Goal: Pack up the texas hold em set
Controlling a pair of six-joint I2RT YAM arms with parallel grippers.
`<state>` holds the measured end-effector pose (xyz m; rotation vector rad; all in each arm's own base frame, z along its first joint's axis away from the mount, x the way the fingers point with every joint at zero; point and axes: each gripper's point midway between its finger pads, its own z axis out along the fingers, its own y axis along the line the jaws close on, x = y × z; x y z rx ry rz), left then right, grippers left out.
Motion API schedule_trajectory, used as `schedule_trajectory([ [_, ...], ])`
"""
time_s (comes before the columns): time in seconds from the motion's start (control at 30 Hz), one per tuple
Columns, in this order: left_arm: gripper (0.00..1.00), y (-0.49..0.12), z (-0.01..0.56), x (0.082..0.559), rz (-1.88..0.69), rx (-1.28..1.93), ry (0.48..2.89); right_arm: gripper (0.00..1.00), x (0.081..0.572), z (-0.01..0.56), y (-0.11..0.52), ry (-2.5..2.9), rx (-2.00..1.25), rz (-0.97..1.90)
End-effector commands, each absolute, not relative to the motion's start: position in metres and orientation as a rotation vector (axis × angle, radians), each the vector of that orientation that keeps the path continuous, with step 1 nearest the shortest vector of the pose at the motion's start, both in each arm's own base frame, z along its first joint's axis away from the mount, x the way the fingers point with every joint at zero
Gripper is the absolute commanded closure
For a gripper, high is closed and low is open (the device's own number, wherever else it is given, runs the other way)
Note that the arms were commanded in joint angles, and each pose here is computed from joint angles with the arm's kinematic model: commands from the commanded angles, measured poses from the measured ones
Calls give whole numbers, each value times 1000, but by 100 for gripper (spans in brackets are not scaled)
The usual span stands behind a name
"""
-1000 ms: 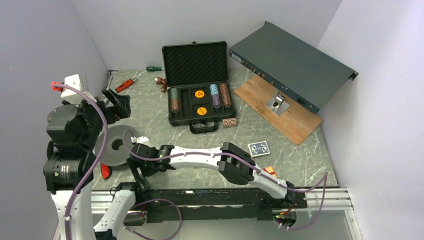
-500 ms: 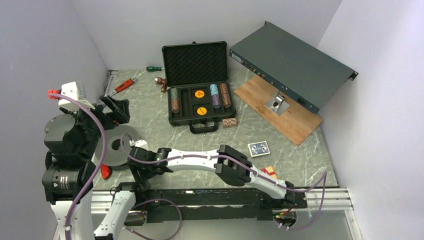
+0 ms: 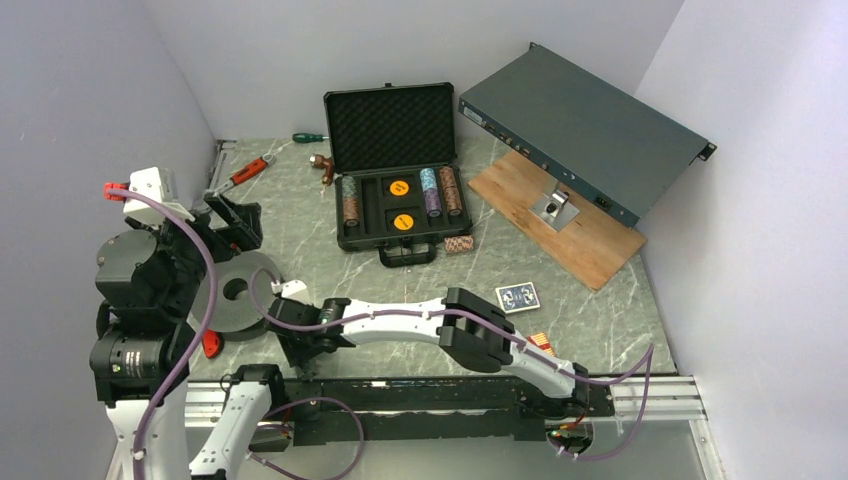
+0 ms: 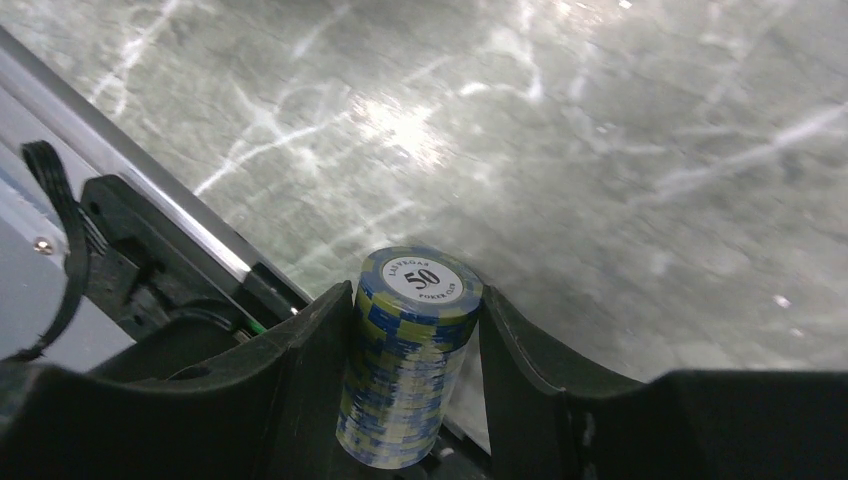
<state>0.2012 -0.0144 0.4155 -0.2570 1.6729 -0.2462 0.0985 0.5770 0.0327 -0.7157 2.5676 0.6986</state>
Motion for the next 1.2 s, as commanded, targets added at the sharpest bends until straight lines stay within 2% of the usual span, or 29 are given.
schedule_trajectory([
  [0.0, 0, -18, 417, 205, -269, -242, 1654, 66, 119, 64, 551, 2515, -664, 610],
  [0.17, 0, -21, 396, 216, -274, -233, 1700, 73, 141, 77, 527, 2477, -629, 571],
  [0.37, 0, -23, 364, 230, -285, -233, 1768, 76, 178, 118, 494, 2430, -540, 593],
  [0.53, 0, -26, 331, 241, -296, -230, 1844, 77, 218, 143, 436, 2413, -432, 527],
  [0.83, 2, -42, 268, 266, -393, -225, 1983, 77, 241, 123, 338, 2480, -373, 318],
  [1.17, 3, -53, 216, 289, -435, -163, 2177, 77, 246, 89, 296, 2575, -385, 206],
])
